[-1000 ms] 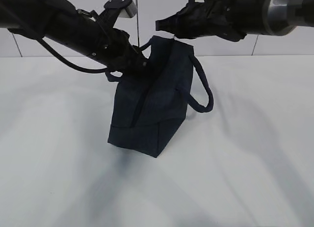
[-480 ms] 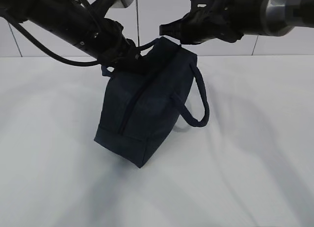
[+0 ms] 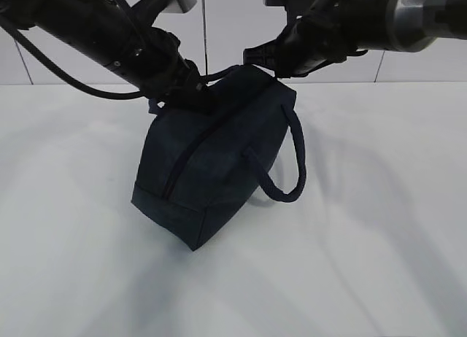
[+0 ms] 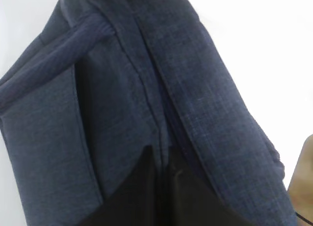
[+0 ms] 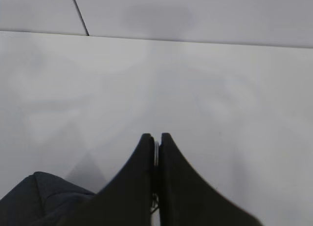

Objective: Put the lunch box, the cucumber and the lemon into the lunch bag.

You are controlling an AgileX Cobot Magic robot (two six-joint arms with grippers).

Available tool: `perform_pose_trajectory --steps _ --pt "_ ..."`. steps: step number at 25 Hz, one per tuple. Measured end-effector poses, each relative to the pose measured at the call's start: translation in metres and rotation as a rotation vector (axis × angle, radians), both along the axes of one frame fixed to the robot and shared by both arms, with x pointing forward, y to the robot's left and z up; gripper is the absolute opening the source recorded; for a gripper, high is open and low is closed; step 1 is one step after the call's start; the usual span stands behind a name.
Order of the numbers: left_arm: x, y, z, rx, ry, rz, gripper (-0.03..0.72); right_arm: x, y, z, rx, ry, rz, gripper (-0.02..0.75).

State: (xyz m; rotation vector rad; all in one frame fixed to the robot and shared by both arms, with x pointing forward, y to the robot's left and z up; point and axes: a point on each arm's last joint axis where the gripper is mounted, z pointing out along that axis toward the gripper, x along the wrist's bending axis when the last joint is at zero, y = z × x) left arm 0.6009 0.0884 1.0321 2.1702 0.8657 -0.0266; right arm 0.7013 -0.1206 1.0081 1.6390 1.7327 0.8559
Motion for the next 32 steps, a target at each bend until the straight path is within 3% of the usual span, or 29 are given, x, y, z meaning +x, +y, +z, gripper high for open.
perform_pose_trajectory --steps 9,18,26,32 --pt "-0.002 0.002 0.0 0.026 0.004 -0.016 -0.002 -0.004 0.004 -0.005 0.188 0.098 -0.072 0.0" --pt "-0.002 0.003 -0.004 0.053 0.008 -0.033 -0.003 -0.009 0.004 -0.01 0.263 0.19 -0.123 0.0" --pt "-0.003 0.005 -0.006 0.087 0.0 -0.049 -0.003 -0.013 0.01 -0.012 0.386 0.277 -0.154 0.0" --pt "-0.003 0.005 -0.006 0.091 0.004 -0.054 -0.003 -0.014 0.011 -0.011 0.391 0.294 -0.143 0.0"
